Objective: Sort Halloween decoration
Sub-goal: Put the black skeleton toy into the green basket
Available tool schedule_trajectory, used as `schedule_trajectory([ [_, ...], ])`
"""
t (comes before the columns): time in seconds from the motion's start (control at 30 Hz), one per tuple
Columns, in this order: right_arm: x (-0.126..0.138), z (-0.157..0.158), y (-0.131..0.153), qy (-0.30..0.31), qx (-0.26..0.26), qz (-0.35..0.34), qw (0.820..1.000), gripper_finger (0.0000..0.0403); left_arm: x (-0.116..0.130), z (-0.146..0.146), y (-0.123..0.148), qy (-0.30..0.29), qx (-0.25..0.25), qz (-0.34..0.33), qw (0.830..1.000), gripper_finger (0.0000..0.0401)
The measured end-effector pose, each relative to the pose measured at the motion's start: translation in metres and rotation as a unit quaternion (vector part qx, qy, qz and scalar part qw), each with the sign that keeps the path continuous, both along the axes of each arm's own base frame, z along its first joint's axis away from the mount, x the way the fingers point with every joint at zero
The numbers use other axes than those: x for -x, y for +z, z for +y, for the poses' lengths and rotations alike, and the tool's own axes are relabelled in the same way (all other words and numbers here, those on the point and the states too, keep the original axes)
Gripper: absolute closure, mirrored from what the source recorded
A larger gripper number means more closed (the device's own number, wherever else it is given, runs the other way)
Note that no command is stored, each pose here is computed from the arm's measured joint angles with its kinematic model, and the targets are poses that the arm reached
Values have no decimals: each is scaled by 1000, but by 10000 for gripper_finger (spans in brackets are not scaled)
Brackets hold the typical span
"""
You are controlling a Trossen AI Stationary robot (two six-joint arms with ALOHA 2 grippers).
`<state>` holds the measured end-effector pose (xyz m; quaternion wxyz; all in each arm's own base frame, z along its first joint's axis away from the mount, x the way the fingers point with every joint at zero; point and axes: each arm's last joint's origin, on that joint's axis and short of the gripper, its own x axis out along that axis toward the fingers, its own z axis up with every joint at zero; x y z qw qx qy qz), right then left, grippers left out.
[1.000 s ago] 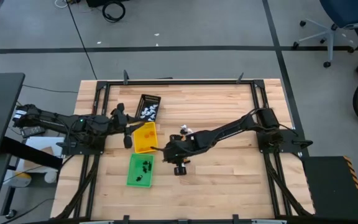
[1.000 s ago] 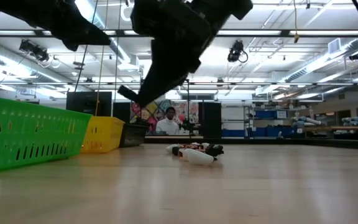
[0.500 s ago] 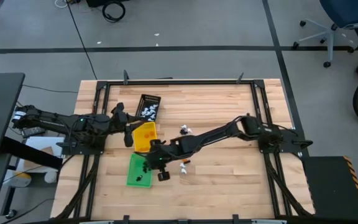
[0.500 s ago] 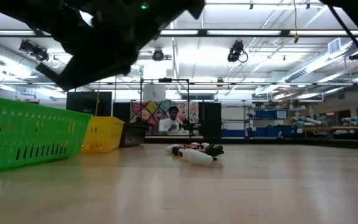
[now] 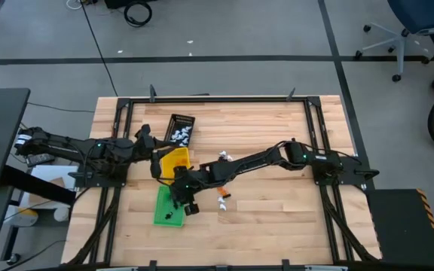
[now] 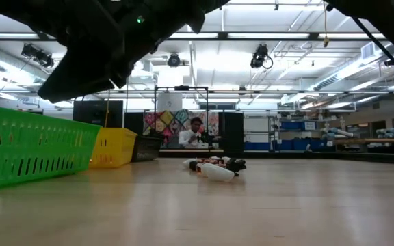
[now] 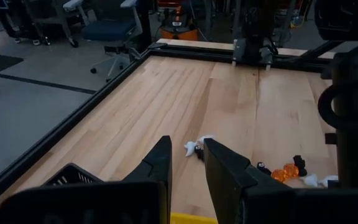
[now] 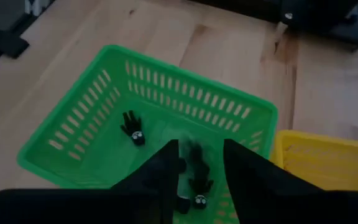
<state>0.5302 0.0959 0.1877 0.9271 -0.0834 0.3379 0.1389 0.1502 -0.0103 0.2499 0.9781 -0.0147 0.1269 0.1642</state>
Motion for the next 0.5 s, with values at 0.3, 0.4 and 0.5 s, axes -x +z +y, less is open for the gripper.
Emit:
schedule_trajectory([
  [0.3,6,-2,6,-13,12,25,1000,251,0,0,0,1,2,-2,1000,332],
  [0.4,13,-5,20,-32,30,40,998,252,0,0,0,1,2,0,1000,332],
  [0.5,24,-2,30,-53,45,73,995,252,1,0,-2,0,1,8,1000,332],
])
